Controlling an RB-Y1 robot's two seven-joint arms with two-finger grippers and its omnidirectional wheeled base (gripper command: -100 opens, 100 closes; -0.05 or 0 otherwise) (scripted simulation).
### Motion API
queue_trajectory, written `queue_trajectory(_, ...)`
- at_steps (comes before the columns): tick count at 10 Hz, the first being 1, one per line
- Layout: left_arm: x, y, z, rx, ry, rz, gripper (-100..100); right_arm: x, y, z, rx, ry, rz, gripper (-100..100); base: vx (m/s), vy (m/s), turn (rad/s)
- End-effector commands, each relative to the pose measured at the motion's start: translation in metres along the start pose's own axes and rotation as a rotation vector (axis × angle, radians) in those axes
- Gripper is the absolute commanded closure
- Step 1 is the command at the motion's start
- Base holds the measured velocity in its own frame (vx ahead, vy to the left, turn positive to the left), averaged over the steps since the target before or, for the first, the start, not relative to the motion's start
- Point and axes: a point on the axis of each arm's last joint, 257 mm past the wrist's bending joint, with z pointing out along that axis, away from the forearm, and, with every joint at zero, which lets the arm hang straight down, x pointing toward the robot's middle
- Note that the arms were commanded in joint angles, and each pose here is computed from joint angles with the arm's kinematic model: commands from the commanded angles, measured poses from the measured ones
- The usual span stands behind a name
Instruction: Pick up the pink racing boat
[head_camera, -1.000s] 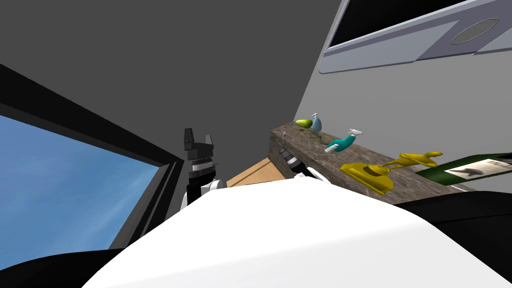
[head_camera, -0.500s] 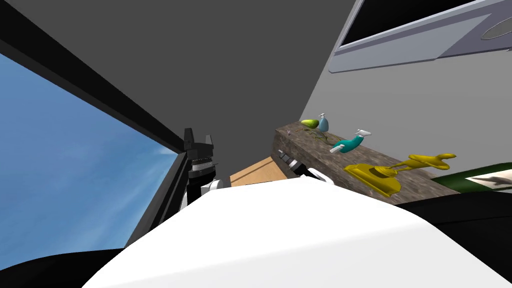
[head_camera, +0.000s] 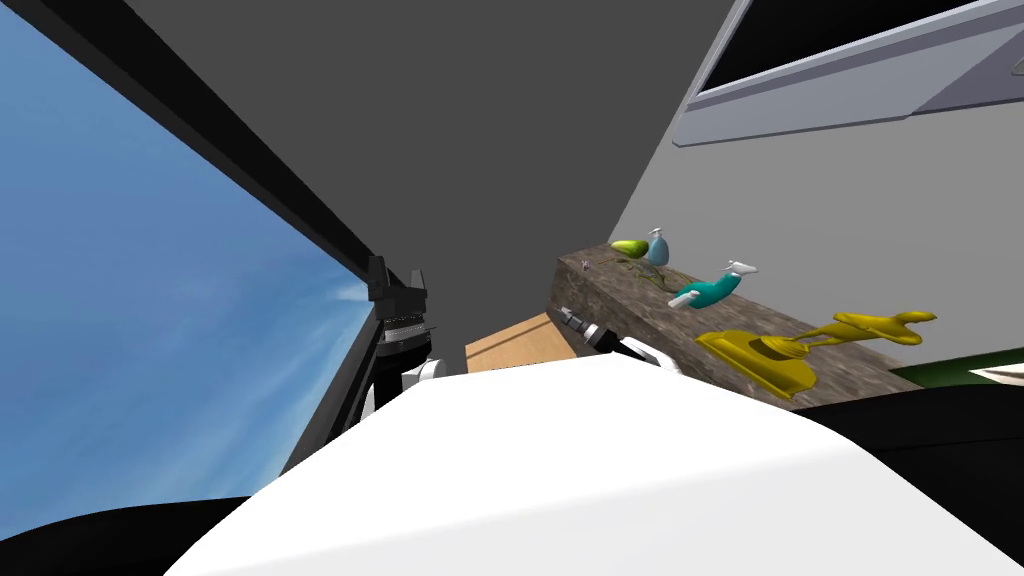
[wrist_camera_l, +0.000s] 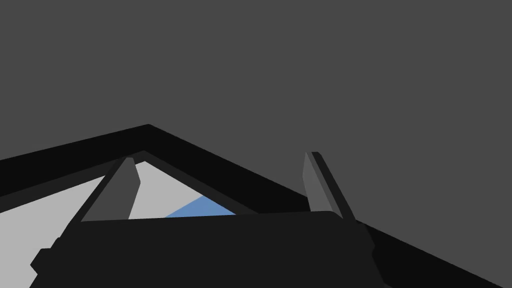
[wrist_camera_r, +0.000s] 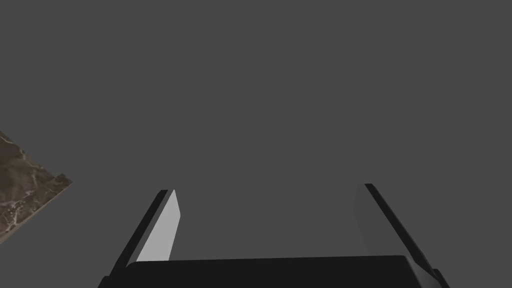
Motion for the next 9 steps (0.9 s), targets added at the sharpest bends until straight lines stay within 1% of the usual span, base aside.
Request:
queue_trajectory(1, 0.0, 0.0, 0.0, 0.0, 0.0, 0.0, 0, 0.008, -0.016, -0.008, 0.026, 0.037, -0.034, -100, -0.054, 0.023, 0.124)
queue_trajectory(2, 0.0, 0.0, 0.0, 0.0, 0.0, 0.0, 0, 0.02, -0.034, -0.018, 0.056, 0.09, -0.079, -100, -0.061, 0.037, 0.205)
queue_trajectory(3, 0.0, 0.0, 0.0, 0.0, 0.0, 0.0, 0, 0.02, -0.042, -0.022, 0.069, 0.104, -0.092, -100, -0.055, 0.028, 0.112)
queue_trajectory(4, 0.0, 0.0, 0.0, 0.0, 0.0, 0.0, 0, 0.031, -0.06, -0.033, 0.099, 0.154, -0.134, -100, -0.055, 0.045, 0.236)
queue_trajectory(5, 0.0, 0.0, 0.0, 0.0, 0.0, 0.0, 0, 0.029, -0.07, -0.039, 0.115, 0.17, -0.152, -100, -0.046, 0.029, 0.128)
queue_trajectory(6, 0.0, 0.0, 0.0, 0.0, 0.0, 0.0, 0, 0.039, -0.09, -0.052, 0.149, 0.219, -0.191, -100, -0.045, 0.033, 0.182)
queue_trajectory(7, 0.0, 0.0, 0.0, 0.0, 0.0, 0.0, 0, 0.036, -0.098, -0.058, 0.162, 0.235, -0.211, -100, -0.033, 0.025, 0.128)
queue_trajectory(8, 0.0, 0.0, 0.0, 0.0, 0.0, 0.0, 0, 0.043, -0.123, -0.076, 0.207, 0.29, -0.256, -100, -0.028, 0.036, 0.234)
queue_trajectory(9, 0.0, 0.0, 0.0, 0.0, 0.0, 0.0, 0, 0.039, -0.127, -0.079, 0.211, 0.298, -0.27, -100, -0.019, 0.026, 0.115)
